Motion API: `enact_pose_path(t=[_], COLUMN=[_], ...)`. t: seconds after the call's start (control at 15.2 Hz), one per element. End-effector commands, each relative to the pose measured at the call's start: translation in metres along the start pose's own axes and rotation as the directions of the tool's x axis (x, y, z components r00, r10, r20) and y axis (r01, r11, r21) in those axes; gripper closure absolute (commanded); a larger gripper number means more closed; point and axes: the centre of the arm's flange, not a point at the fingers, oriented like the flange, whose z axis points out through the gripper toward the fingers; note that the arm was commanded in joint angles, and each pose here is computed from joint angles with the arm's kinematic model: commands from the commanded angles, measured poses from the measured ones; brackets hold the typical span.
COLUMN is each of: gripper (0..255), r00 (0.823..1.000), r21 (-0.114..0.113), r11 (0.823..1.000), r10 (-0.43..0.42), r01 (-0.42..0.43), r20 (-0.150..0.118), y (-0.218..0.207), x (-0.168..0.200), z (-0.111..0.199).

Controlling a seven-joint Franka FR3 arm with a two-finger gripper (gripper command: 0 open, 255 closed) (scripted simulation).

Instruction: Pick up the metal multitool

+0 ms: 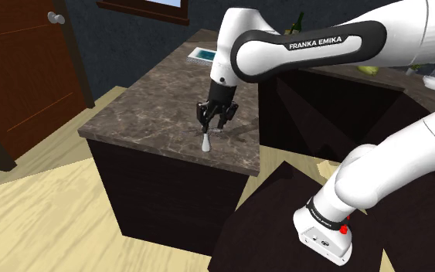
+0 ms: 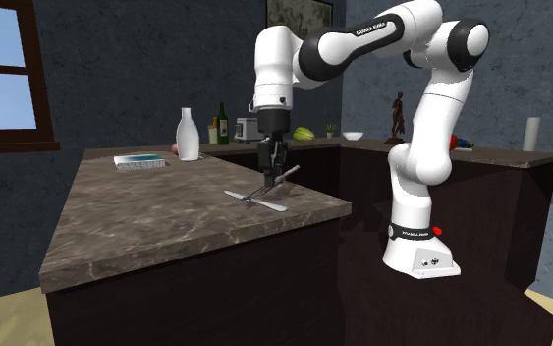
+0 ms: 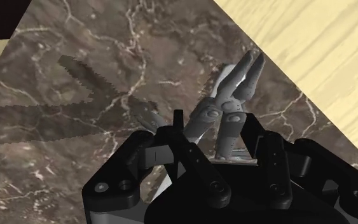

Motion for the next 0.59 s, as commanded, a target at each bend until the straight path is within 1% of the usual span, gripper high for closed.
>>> enact_pose_path(t=[0.0, 0.4, 0.53], gripper=[255, 255, 255], r00=[1.0, 1.0, 1.0], r21=[0.0, 0.0, 0.0], r11=[1.0, 1.0, 1.0], r10=[0.0, 0.0, 0.0], r01=[0.0, 0.0, 0.0], r20=[0.0, 0.0, 0.0], y=[-0.001, -0.004, -0.004], x=[0.0, -0.001, -0.001], z=[-0.011, -0.042, -0.043])
